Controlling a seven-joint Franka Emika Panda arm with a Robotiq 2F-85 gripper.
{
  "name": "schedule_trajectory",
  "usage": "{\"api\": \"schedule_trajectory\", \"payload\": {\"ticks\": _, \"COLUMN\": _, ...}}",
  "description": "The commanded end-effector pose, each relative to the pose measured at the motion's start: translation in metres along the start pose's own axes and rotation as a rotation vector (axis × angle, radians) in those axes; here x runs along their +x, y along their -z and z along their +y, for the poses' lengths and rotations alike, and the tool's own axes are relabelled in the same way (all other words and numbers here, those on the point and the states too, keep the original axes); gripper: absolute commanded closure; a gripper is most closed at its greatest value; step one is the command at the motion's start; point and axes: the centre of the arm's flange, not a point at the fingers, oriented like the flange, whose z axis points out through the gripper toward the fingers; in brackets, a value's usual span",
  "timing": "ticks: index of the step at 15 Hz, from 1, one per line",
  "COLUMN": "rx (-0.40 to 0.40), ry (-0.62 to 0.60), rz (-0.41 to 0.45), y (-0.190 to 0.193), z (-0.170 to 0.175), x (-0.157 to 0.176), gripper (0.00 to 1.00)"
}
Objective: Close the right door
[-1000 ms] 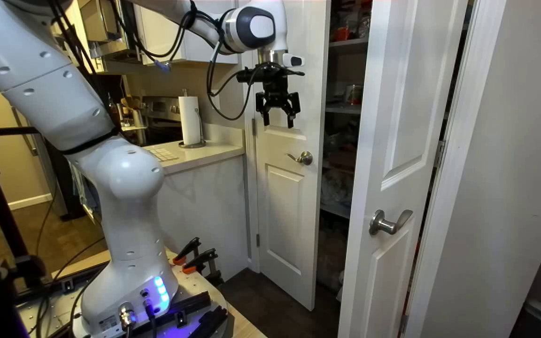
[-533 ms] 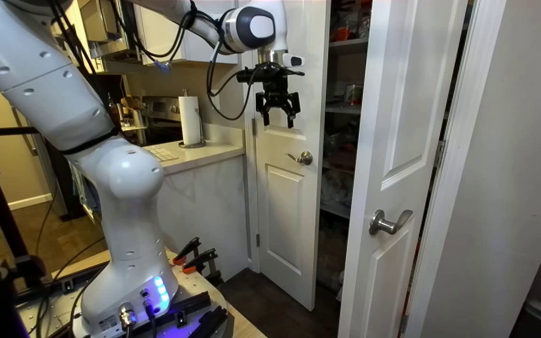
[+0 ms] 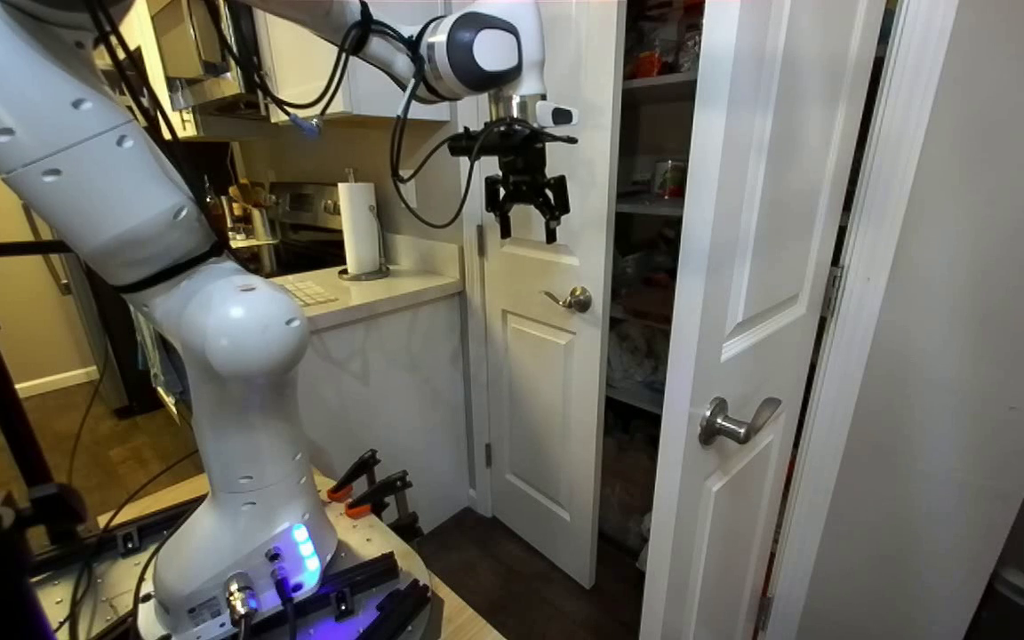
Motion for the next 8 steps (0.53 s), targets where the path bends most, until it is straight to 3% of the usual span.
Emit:
{"api": "schedule_trajectory", "payload": {"ticks": 1, "rx": 0.0, "ry": -0.042, "rz": 0.003, "y": -0.001, "z": 0.012, "x": -0.036, "gripper": 0.0}}
{"api": "schedule_trajectory", "payload": {"ticks": 5, "rx": 0.016, "ry": -0.109, "rz": 0.014, "y": 0.002, "z": 0.02, "x": -0.067, "gripper": 0.0}}
{"api": "schedule_trajectory", "payload": {"ticks": 8, "rx": 0.027, "ry": -0.223, "rz": 0.06, "y": 0.015, "z": 0.043, "x": -0.096, "gripper": 0.0}}
